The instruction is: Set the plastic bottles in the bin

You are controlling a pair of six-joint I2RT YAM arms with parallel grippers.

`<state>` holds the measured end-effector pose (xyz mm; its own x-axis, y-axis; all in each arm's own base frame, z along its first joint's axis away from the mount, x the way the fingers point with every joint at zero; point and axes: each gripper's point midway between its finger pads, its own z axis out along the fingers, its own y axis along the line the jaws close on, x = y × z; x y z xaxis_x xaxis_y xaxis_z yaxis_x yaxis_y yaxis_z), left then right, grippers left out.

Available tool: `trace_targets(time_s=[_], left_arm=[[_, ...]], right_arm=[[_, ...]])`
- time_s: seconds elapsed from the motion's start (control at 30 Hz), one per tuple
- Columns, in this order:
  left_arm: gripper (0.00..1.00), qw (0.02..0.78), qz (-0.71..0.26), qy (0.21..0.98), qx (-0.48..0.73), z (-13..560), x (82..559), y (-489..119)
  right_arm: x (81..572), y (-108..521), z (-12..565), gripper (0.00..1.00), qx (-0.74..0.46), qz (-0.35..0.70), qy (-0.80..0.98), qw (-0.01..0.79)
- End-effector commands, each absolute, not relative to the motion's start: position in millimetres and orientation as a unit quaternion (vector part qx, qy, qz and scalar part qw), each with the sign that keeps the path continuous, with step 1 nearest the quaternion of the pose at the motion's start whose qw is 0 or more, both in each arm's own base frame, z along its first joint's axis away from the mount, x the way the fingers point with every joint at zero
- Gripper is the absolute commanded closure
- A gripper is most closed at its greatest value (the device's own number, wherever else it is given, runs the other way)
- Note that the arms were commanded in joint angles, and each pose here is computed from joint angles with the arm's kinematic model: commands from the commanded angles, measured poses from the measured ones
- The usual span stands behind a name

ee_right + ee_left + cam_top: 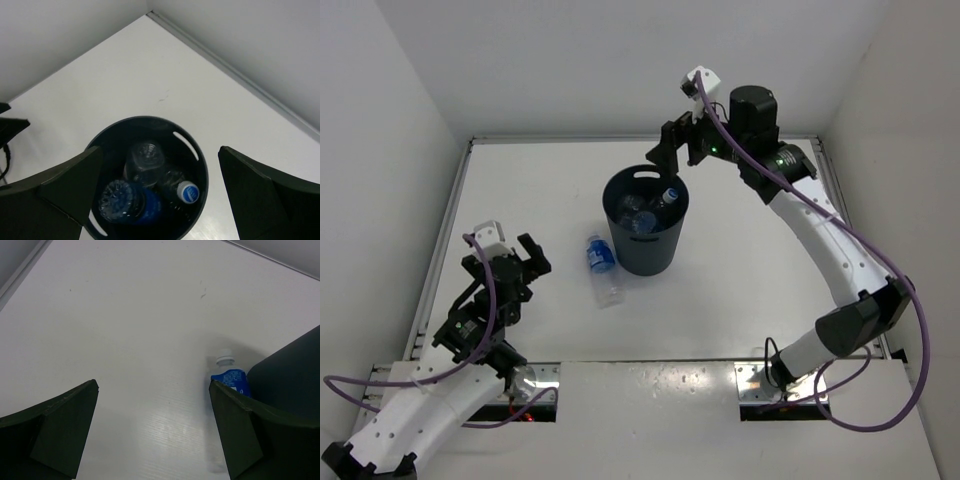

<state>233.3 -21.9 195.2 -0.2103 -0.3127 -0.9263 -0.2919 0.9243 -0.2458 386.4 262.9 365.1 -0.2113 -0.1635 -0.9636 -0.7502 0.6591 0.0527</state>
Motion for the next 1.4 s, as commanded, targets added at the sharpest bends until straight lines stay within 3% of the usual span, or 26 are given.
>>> trace_targets(time_s=[0.0, 0.3, 0.53, 0.73, 1.1, 1.37], left_arm=[[0.0, 0.595, -0.023, 0.784, -0.178, 194, 239, -33], [0.0, 0.554, -0.223, 0.78, -0.189, 177, 264, -115], [0.0, 0.526, -0.247, 0.803, -0.132, 158, 286, -152], [0.0, 0.459, -0.271, 0.841, -0.091, 115, 297, -182], [0.0, 0.422, -0.292, 0.854, -0.085, 84, 314, -208], [0.19, 0.396, -0.259, 0.874, -0.107, 64, 321, -202]], right_arm=[[389, 253, 413, 0.0, -0.307, 0.241, 0.687, 0.613], [390, 248, 401, 0.0, -0.3, 0.23, 0.7, 0.606], [388, 239, 387, 0.0, -0.31, 0.211, 0.711, 0.594], [386, 228, 382, 0.0, -0.31, 0.185, 0.716, 0.597], [385, 200, 375, 0.0, -0.307, 0.134, 0.724, 0.603], [386, 198, 371, 0.0, -0.305, 0.129, 0.728, 0.6]])
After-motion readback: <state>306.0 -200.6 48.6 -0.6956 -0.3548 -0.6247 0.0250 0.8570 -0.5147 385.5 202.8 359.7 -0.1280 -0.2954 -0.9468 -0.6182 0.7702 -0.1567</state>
